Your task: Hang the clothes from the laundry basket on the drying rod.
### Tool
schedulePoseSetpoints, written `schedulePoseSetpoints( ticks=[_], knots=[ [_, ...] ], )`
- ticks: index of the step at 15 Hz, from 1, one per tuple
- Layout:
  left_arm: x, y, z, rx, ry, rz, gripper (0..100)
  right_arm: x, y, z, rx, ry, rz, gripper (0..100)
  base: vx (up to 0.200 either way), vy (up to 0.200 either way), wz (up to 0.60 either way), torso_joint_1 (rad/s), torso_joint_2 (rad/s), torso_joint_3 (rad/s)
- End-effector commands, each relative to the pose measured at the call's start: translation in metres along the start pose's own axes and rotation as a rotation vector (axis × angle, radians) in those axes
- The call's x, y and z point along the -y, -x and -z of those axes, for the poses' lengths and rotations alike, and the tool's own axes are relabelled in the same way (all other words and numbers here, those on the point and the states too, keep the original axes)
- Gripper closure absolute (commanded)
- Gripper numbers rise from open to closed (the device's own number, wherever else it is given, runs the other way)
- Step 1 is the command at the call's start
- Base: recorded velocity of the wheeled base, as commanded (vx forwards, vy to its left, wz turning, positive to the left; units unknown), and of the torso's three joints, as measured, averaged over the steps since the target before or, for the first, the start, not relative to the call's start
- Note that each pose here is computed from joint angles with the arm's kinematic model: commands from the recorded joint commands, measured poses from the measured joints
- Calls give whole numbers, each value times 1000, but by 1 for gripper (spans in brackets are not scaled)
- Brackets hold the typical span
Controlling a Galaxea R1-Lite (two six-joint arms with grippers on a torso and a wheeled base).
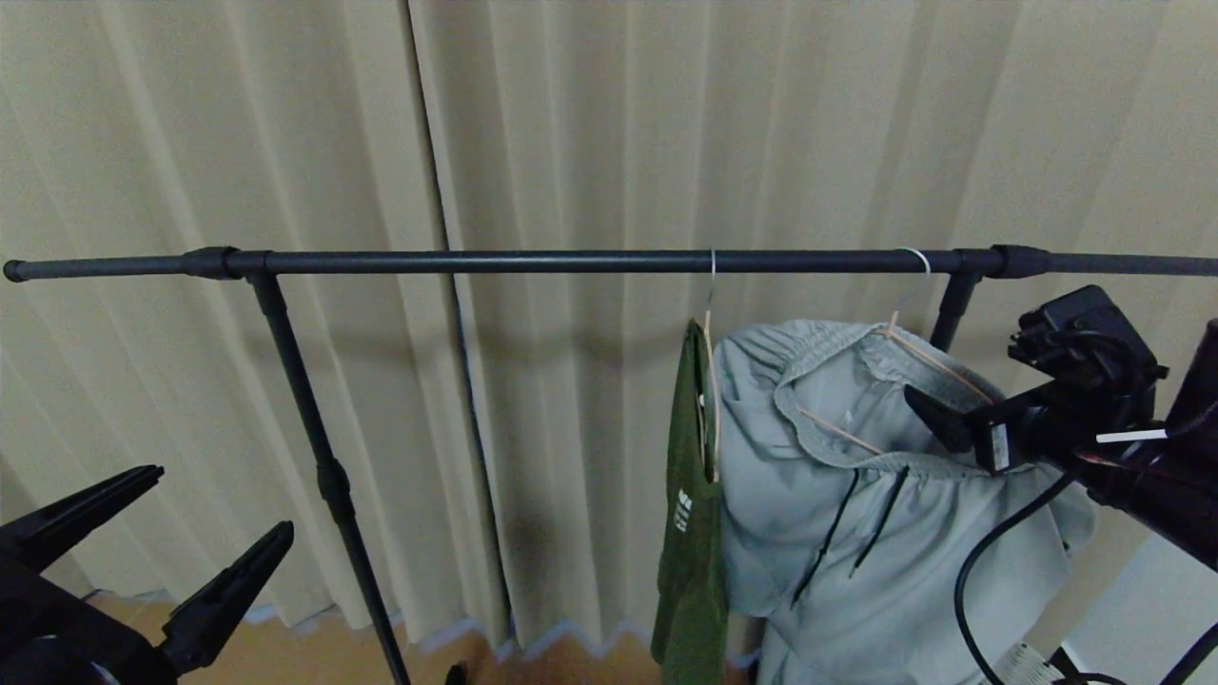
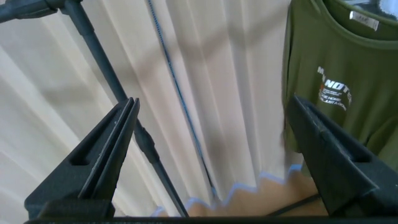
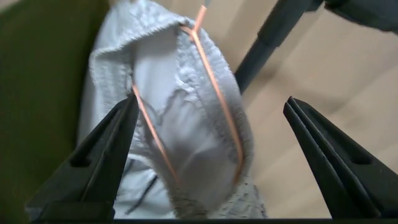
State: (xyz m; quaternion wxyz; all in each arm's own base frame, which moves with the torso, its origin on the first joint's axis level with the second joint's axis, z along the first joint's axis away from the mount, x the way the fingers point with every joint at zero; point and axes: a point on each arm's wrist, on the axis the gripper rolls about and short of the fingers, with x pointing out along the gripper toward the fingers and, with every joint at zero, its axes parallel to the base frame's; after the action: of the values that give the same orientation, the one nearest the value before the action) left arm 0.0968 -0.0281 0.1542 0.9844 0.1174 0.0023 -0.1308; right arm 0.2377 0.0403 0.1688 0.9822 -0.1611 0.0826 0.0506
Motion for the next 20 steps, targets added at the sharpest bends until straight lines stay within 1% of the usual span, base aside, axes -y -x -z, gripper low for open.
schedulePoseSetpoints(
  ticks=[1,2,3,4,5,6,7,8,9,10,11,12,13,14,15,16,17,18,19,20],
  knots=[
    [0,0,0,0,0,-1,0,-1,6,4,14,-2,-13,0,0,0,0,0,0,0],
    [0,0,0,0,0,-1,0,-1,6,3,18,-2,-13,0,0,0,0,0,0,0],
    [0,0,0,3,0,-1,0,0,14,1,74,-6,-25,0,0,0,0,0,0,0],
    [0,3,0,11,-1,-7,0,5,30,-4,132,-9,-10,0,0,0,0,0,0,0],
    [-1,6,-1,26,-2,-12,0,7,39,-6,155,-11,-1,0,0,0,0,0,0,0],
    [-2,17,-4,80,-2,-23,0,10,65,-9,211,-21,14,0,0,0,0,0,0,0],
    [-2,20,-4,92,-2,-29,0,11,72,-10,228,-25,16,0,0,0,0,0,0,0],
    [-2,33,-1,132,3,-54,0,13,97,-9,285,-35,29,0,0,0,0,0,0,0],
    [-3,41,2,142,2,-91,0,13,109,-5,291,-37,31,0,0,0,0,0,0,0],
    [-4,48,7,134,-1,-132,0,12,122,1,289,-35,32,0,0,0,0,0,0,0],
    [-5,62,15,100,1,-206,0,11,142,13,270,-34,26,0,0,0,0,0,0,0],
    [-3,72,24,58,5,-238,0,9,157,23,242,-32,18,0,0,0,0,0,0,0],
    [2,84,37,7,33,-243,0,7,173,35,208,-30,7,0,0,0,0,0,0,0],
    [5,90,44,-14,42,-238,0,6,182,40,193,-30,3,0,0,0,0,0,0,0],
    [13,106,64,-56,48,-224,0,4,203,54,161,-28,-5,0,0,0,0,0,0,0],
    [15,110,70,-64,48,-222,0,3,209,58,152,-27,-8,0,0,0,0,0,0,0],
    [17,115,72,-66,59,-231,0,1,219,69,126,-29,-8,0,0,0,0,0,0,0],
    [16,115,71,-72,116,-248,0,-3,230,83,102,-51,-15,0,0,0,0,0,0,0],
    [16,115,71,-76,154,-257,0,-5,236,93,81,-69,-20,0,0,0,0,0,0,0],
    [16,115,71,-78,166,-268,0,-6,239,98,71,-78,-18,0,0,0,0,0,0,0]
  ],
)
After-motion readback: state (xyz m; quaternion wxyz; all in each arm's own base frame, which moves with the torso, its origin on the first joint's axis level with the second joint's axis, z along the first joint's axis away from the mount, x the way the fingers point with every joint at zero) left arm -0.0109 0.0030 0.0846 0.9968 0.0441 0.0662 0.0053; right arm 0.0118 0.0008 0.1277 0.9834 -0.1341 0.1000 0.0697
